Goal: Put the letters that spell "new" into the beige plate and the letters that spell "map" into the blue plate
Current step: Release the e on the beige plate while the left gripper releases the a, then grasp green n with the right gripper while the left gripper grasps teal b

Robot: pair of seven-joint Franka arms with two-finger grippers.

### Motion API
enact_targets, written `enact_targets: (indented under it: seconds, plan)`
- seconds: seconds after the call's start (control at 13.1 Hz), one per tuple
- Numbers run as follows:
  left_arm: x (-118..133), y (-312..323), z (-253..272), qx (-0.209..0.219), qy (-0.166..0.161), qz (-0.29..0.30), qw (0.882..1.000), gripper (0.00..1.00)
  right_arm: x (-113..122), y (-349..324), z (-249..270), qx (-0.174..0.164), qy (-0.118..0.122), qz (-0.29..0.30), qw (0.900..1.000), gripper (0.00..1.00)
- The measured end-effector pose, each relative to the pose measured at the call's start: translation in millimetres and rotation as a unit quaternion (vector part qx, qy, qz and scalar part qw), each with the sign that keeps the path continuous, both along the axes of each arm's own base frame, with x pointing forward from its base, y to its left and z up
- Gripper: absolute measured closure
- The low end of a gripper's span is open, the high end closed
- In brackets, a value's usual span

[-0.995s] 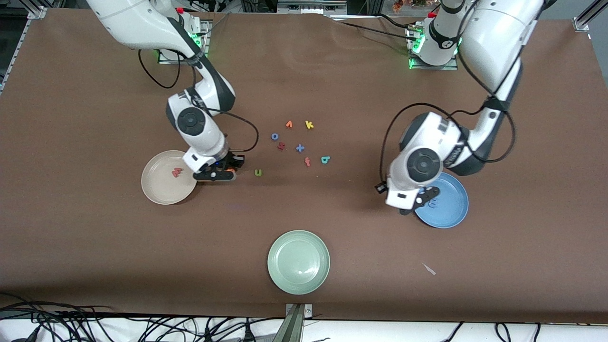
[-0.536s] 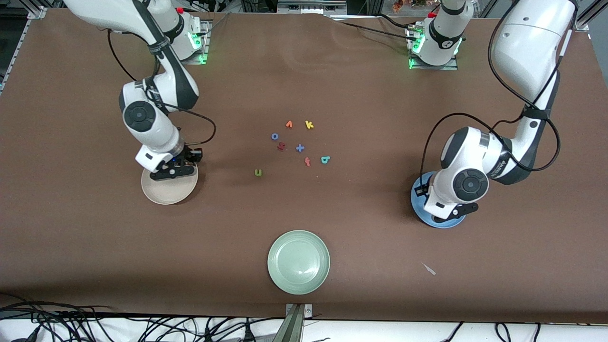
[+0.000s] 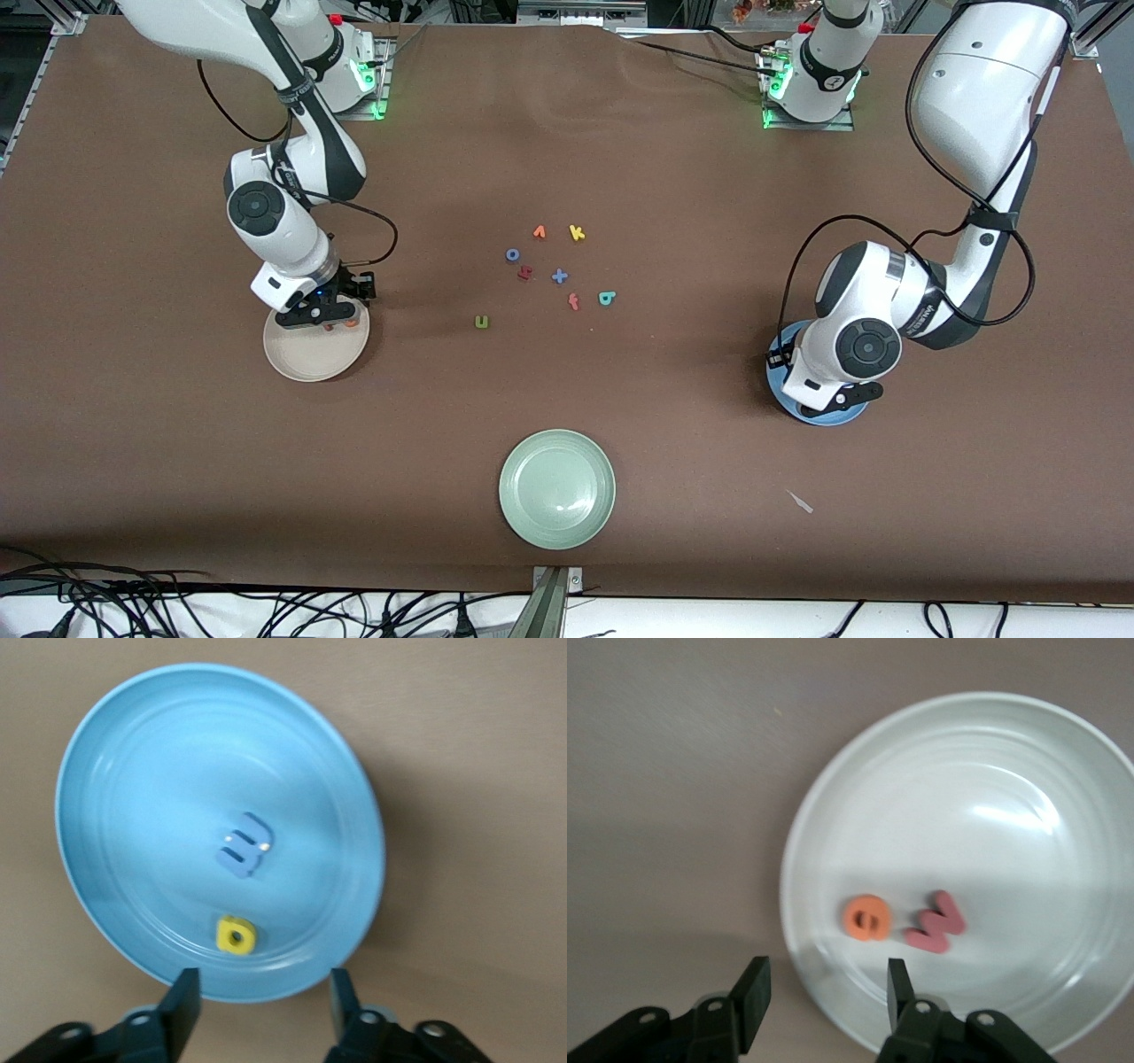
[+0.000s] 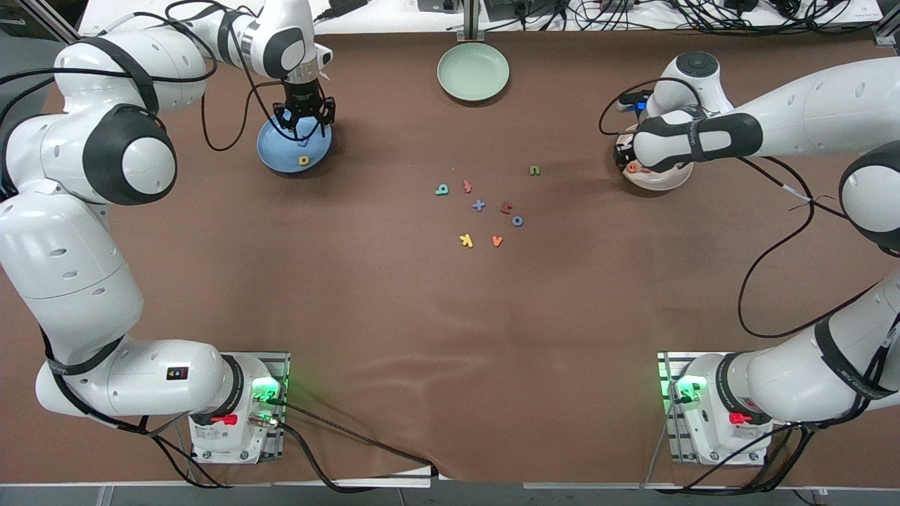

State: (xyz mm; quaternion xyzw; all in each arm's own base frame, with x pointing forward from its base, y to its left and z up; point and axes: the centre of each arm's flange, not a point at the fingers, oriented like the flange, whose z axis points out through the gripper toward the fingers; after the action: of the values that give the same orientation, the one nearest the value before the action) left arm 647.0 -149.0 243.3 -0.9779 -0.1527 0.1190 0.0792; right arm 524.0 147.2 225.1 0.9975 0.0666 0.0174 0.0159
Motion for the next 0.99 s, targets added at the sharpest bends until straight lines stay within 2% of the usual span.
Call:
enact_targets:
  seconds: [0.15, 0.23, 0.46, 0.69, 0.99]
  plan:
    - [-0.9, -22.0, 12.6, -0.014, -0.008, 0.006, 1.0, 0.05, 1.2, 44.6, 9.6, 0.022, -0.008, -0.032, 0.999, 0.38]
    - [-2.8, -33.3, 17.3, -0.019, -0.011, 0.009, 1.0, 0.0, 1.3, 68.8, 12.1, 0.031, -0.011, -0.045, 0.998, 0.38]
    - [-9.4, -74.9, 37.8, -0.041, -0.023, 0.0, 0.999, 0.0, 3.2, 135.1, 1.7, 0.05, -0.009, -0.079, 0.996, 0.38]
    - [-20.5, -116.3, 56.5, -0.067, -0.029, -0.028, 0.997, 0.0, 10.3, 186.0, -14.8, 0.065, -0.008, -0.079, 0.995, 0.38]
    - [-33.8, -148.2, 65.5, -0.088, -0.03, -0.07, 0.993, 0.0, 6.1, 202.0, -39.2, 0.066, -0.001, -0.074, 0.995, 0.38]
